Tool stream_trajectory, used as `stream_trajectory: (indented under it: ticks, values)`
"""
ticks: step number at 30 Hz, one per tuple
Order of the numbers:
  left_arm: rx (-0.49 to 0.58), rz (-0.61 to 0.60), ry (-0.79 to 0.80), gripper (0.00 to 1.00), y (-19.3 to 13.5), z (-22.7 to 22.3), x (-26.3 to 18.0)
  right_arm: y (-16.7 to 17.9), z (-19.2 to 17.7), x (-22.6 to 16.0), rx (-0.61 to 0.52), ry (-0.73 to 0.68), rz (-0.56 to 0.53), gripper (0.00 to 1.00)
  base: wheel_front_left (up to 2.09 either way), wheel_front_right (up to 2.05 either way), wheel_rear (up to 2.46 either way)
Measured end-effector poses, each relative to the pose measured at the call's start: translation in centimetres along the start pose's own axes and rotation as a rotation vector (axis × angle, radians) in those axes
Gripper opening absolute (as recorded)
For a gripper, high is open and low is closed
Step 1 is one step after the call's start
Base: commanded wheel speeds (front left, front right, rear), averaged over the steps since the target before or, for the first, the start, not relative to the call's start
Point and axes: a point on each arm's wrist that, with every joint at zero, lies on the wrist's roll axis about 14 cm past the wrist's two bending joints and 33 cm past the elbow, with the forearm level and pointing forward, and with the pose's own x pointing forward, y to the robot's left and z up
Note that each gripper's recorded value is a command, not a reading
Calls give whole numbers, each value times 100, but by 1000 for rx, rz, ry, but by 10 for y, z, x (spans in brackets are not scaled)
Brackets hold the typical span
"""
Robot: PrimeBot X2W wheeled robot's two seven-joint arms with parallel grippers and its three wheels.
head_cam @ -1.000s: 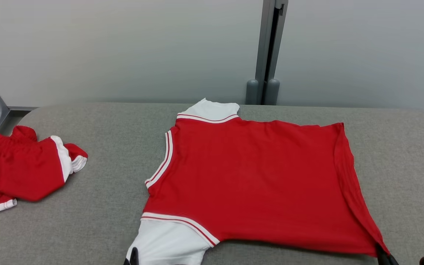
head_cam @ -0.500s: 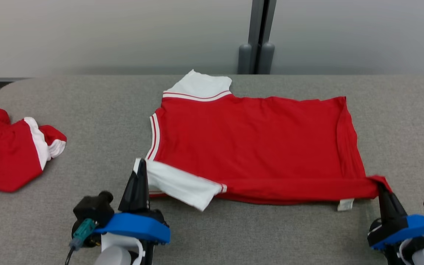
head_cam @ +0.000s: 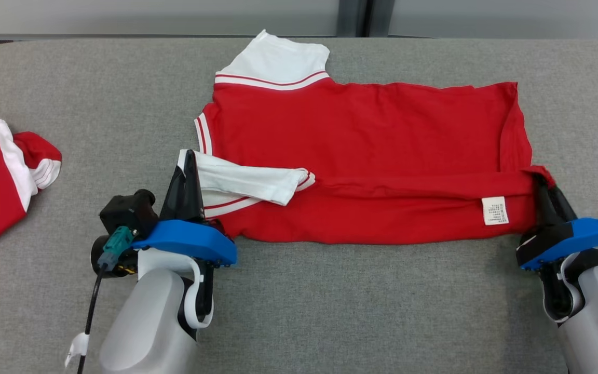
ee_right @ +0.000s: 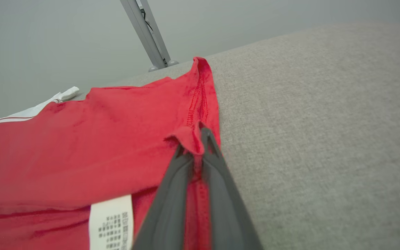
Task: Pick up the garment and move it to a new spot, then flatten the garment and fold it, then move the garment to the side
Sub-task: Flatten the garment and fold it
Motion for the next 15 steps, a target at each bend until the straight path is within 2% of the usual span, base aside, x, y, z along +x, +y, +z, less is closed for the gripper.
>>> stream_trajectory:
  ticks: [7,15]
  values:
    - [-38,26,-25,100,8,7,-4,2,9,2,10,-41,-1,100,0,0,0]
    - [-99,90,126,100,24,-47,-43,-16,-2,-25,37,-39,-54,100,0,0,0]
